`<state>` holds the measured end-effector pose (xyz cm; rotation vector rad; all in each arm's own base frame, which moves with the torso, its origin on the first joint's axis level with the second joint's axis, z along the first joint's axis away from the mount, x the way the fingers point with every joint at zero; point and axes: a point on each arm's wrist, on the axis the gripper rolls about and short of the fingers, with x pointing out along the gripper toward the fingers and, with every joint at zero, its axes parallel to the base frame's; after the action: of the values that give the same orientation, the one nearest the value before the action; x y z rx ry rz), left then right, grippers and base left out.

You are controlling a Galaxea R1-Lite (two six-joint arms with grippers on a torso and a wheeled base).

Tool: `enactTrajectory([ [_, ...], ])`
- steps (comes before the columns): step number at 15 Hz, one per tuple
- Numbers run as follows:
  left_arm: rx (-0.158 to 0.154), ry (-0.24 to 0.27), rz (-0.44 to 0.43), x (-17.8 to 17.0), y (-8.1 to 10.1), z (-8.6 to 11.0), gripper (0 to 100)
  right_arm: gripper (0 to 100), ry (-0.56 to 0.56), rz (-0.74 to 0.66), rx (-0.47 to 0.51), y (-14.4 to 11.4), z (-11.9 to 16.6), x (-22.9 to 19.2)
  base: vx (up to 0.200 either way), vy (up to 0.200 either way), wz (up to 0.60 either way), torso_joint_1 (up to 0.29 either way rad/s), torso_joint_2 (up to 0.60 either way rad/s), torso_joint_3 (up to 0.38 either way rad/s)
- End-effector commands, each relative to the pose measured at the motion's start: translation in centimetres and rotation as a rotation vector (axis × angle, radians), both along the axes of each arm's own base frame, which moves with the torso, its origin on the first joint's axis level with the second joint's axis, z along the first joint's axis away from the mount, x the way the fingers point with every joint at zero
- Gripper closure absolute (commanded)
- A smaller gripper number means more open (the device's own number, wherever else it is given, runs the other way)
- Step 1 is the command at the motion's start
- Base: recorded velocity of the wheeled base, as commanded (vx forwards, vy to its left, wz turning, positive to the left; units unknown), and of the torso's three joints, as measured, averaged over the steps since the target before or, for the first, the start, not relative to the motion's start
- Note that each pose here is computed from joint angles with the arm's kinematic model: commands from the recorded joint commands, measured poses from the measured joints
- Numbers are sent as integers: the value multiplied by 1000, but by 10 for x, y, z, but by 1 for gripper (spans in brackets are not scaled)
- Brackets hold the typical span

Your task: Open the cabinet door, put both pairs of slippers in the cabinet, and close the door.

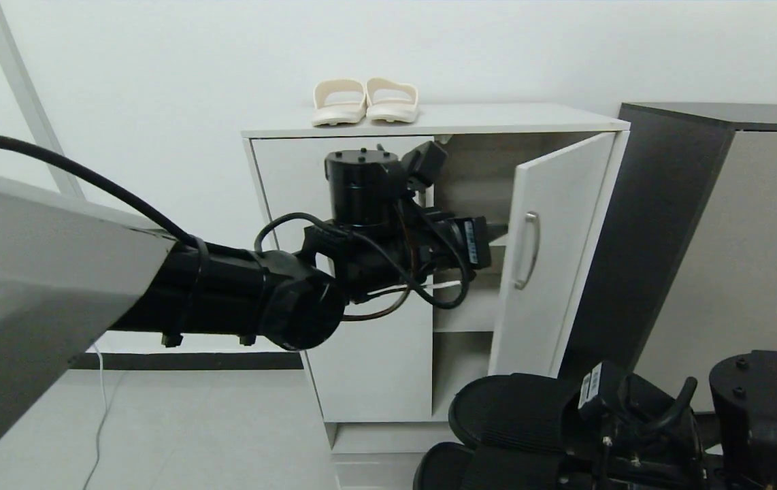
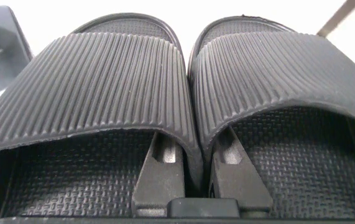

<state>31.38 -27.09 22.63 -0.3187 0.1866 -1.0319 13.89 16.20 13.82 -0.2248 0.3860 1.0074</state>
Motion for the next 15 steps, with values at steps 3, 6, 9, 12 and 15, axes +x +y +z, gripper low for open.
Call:
enactTrajectory([
  [3,-9,-14,-10,-5,-4,4,100,100,-2,7,1,0,0,-2,-200,0,0,2,2,4],
  [6,-6,-15,56,-6,31,10,100,100,-6,-11,6,-1,2,1,0,0,0,0,0,0],
  [9,-31,-53,97,-50,81,17,100,100,-5,-83,4,-7,2,16,0,0,0,0,0,0],
  [12,-29,-53,136,-116,137,15,100,100,-12,-97,14,-8,4,19,0,0,0,0,0,0],
  [15,-22,-68,202,-180,188,7,100,100,-14,-102,15,-8,4,21,0,0,0,0,0,0],
])
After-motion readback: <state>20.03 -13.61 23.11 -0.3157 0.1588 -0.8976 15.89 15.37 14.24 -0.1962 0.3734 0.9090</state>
